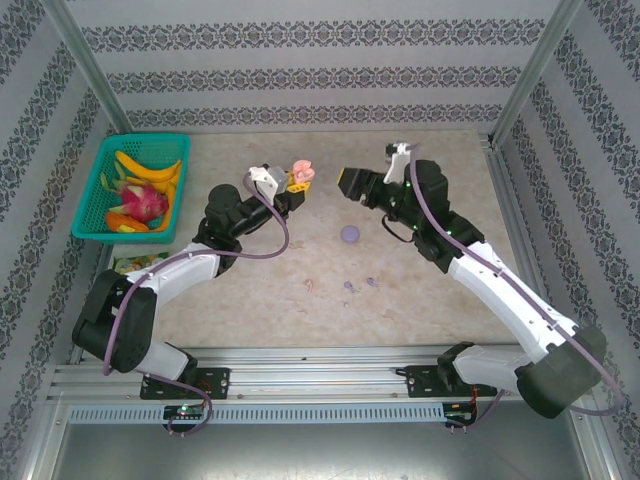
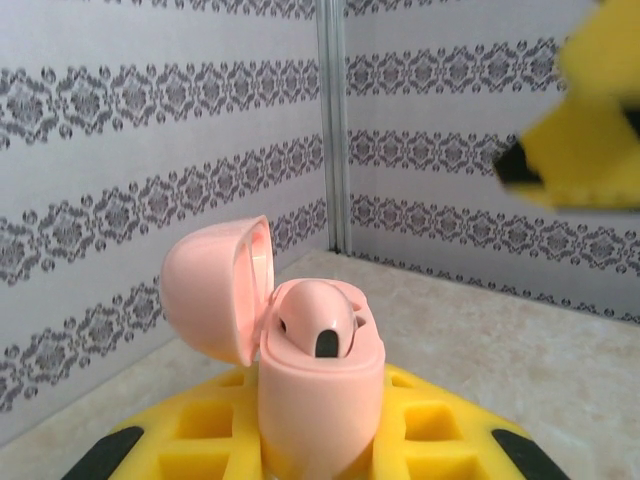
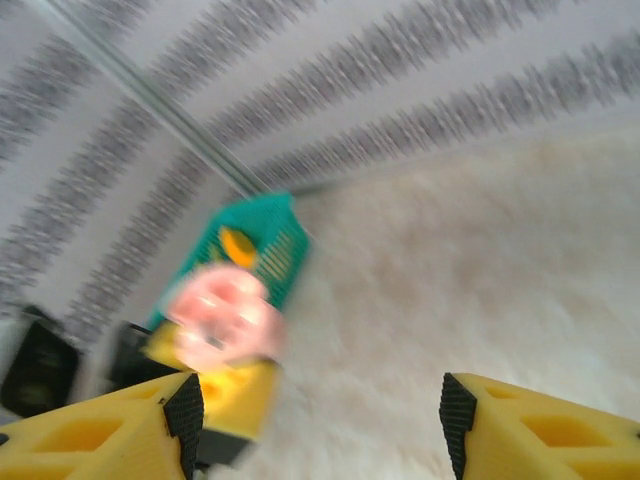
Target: Insert the wireless bluetooth earbuds into the charging case
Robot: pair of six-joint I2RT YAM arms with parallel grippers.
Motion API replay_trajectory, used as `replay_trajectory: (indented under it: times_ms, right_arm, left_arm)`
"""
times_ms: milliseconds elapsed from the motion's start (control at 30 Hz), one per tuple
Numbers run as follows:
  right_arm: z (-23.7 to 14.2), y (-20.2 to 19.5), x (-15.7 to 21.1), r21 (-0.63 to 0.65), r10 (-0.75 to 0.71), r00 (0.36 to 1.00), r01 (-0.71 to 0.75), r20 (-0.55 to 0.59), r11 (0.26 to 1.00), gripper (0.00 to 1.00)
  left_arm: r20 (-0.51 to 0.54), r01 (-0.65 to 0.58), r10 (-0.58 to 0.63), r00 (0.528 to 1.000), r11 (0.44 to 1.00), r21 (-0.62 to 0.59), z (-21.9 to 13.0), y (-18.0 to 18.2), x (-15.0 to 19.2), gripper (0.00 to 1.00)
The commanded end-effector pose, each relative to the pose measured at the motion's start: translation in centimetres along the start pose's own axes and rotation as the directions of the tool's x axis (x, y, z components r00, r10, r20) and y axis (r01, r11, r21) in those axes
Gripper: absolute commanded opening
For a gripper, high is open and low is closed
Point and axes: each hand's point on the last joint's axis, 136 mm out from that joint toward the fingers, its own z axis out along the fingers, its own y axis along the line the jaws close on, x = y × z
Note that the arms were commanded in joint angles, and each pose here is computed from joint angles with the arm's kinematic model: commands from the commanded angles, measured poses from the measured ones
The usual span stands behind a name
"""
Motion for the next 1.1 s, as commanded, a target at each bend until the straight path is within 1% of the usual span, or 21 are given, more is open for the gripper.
replay_trajectory:
  times_ms: [0,33,67,133,233,333,367,433,567,700,833,1067]
  right_arm:
    - [0.7,-5.9,7.6,0.252,0.161,0.967,-0.109,-0.196,0.962,0.65]
    - [0.9,-6.7,9.6,0.299,0.179,0.956,-0.105,-0.232,0.948,0.64]
    - [1.2,-7.0,10.8,0.321,0.185,0.950,-0.098,-0.252,0.942,0.64]
    - [2.0,-7.3,13.8,0.358,0.184,0.931,-0.063,-0.316,0.932,0.64]
    - [3.5,-7.2,18.0,0.382,0.147,0.892,0.032,-0.429,0.924,0.63]
    - [5.2,-7.1,21.5,0.339,0.083,0.823,0.137,-0.562,0.931,0.61]
    - [5.5,-7.1,22.1,0.321,0.063,0.805,0.161,-0.590,0.933,0.60]
    - [6.3,-7.1,24.0,0.258,0.011,0.749,0.214,-0.662,0.942,0.59]
    - [7.4,-7.4,26.2,0.160,-0.065,0.665,0.271,-0.744,0.949,0.57]
    - [8.1,-7.2,27.3,0.086,-0.117,0.613,0.292,-0.781,0.953,0.55]
    - [8.3,-7.6,27.9,0.062,-0.140,0.578,0.316,-0.804,0.947,0.53]
    - [8.0,-8.8,28.8,0.056,-0.162,0.523,0.377,-0.837,0.924,0.51]
  left_arm:
    - [0.073,-0.029,0.035,0.997,0.997,-0.070,-1.4,1.4,-2.3,0.00]
    - [0.069,-0.027,0.033,0.997,0.996,-0.082,-1.7,1.6,-2.0,0.00]
    - [0.071,-0.027,0.033,0.997,0.995,-0.093,-1.9,1.8,-2.0,0.00]
    - [0.071,-0.021,0.029,0.997,0.993,-0.115,-2.4,2.3,-1.9,0.00]
    - [0.070,-0.014,0.025,0.997,0.990,-0.142,-3.0,3.0,-1.8,0.00]
    - [0.075,-0.007,0.020,0.997,0.987,-0.161,-3.7,3.4,-2.0,0.00]
    - [0.074,-0.005,0.017,0.997,0.986,-0.165,-3.9,3.5,-2.0,0.00]
    - [0.072,-0.004,0.017,0.997,0.985,-0.175,-4.4,3.7,-2.1,0.00]
    - [0.074,-0.003,0.017,0.997,0.982,-0.191,-5.2,3.9,-2.3,0.00]
    - [0.072,-0.001,0.016,0.997,0.981,-0.196,-5.5,3.9,-2.4,0.00]
    - [0.069,0.001,0.013,0.998,0.980,-0.198,-5.6,3.9,-2.4,0.00]
    - [0.065,0.006,0.007,0.998,0.981,-0.193,-5.3,3.9,-2.3,0.00]
